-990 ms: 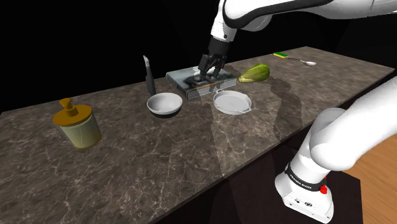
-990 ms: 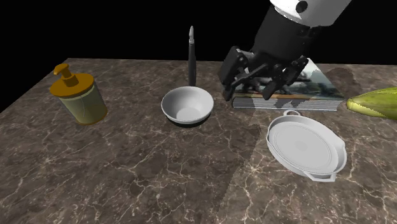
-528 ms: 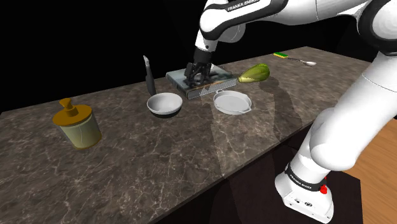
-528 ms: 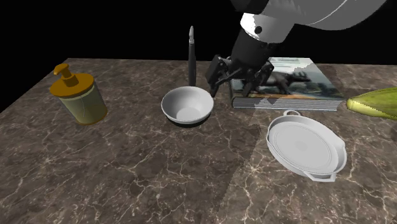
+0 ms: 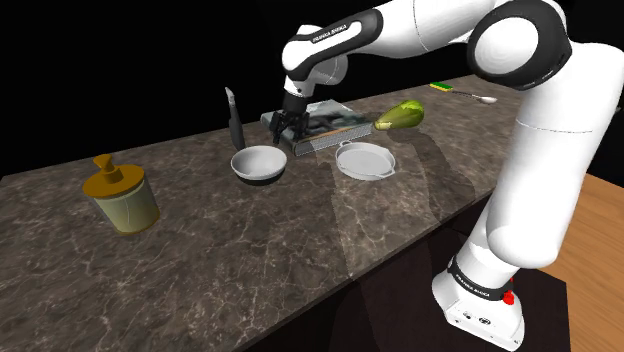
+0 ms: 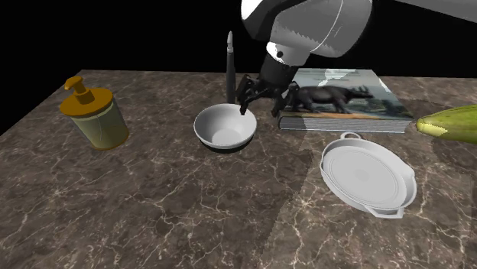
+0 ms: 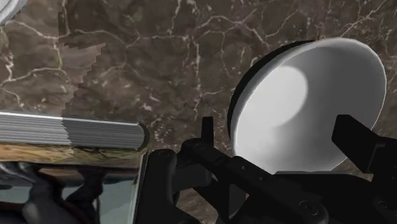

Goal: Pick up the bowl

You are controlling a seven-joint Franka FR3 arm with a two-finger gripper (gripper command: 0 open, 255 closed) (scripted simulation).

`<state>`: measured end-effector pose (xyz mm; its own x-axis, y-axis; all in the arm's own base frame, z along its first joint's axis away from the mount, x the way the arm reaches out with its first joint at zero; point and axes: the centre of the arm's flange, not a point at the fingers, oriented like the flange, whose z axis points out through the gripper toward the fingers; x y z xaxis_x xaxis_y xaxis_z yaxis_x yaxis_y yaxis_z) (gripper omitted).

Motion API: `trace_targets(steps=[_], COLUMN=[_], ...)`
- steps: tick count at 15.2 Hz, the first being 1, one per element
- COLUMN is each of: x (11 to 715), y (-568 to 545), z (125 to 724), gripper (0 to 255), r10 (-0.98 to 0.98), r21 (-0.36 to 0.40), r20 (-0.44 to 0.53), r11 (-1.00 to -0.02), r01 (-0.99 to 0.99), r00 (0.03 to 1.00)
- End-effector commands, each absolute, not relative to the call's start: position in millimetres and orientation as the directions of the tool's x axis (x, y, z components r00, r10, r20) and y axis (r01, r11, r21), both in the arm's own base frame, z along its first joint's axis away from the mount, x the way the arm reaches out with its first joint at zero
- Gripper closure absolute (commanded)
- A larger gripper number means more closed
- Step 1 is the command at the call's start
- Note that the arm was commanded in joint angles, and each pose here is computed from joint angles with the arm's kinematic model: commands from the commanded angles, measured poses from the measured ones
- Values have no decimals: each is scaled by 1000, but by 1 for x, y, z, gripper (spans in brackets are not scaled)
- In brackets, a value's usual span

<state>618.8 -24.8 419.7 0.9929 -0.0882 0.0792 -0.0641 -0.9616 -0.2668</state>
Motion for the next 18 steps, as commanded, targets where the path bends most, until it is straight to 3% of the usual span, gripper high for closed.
trace_targets(steps=[1,13,14,18], x=[640,668,668,669], y=[-29,-31,-31,-32], z=[403,341,341,341], gripper=[0,0,255,255], r10=[-90,-92,-92,-92], r21=[-277,-290,-290,-290], r20=[71,60,60,60], r11=[-958,-954,-954,-954], r01=[-67,-71,-71,-71], r00=[993,994,994,994])
